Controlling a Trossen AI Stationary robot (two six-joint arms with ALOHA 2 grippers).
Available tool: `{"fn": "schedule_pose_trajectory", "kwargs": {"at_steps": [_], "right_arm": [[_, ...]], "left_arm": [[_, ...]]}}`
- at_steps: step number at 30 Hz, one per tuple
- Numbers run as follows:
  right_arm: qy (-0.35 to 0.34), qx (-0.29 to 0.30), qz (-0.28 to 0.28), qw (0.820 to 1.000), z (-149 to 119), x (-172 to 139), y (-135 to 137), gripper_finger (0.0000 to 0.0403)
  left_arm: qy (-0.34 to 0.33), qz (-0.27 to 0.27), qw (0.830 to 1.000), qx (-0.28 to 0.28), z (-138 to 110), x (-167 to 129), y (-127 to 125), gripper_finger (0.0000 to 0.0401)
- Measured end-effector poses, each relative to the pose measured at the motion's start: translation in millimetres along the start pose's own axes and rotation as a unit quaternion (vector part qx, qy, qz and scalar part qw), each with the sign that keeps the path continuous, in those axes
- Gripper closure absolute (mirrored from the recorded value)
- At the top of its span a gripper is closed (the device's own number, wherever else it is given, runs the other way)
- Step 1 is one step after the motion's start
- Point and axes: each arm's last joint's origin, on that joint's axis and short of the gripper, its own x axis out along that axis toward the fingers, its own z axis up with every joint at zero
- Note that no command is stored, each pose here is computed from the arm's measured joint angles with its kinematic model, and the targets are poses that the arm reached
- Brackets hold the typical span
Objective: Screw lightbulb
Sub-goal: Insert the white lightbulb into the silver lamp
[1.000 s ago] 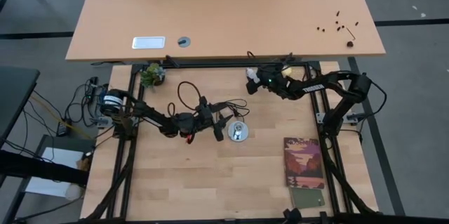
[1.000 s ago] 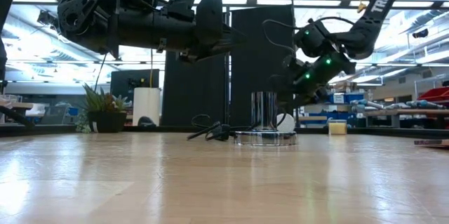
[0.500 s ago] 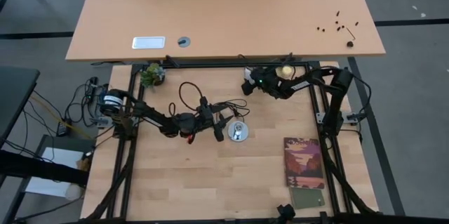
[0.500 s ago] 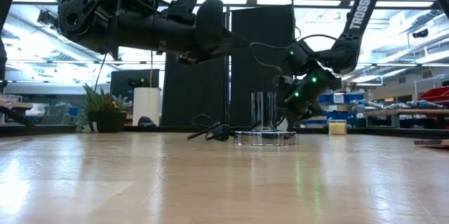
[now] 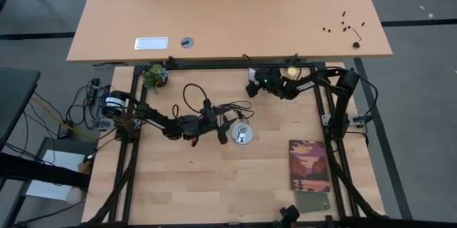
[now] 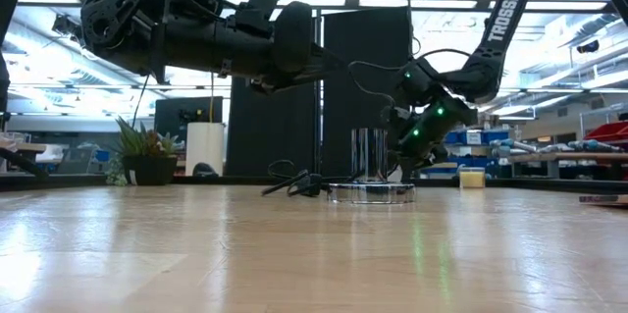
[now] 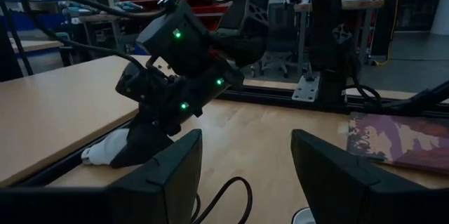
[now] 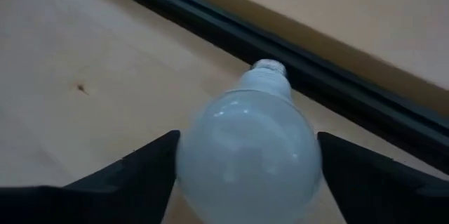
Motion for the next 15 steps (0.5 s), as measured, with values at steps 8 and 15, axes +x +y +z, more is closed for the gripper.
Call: {"fn": "schedule_pose_trajectory", "kwargs": {"at_steps": [8,15], "right_arm": [[0.029,-0.006,0.026,0.999,13,6,-2,0.0141],[0.044,-0.001,0.032,0.999,15,3,-2,0.0120]], "left_arm": [[0.001,0.000,1.000,0.001,0,0,0,0.0177],[0.001,0.000,1.000,0.004,0,0,0,0.0177]]}}
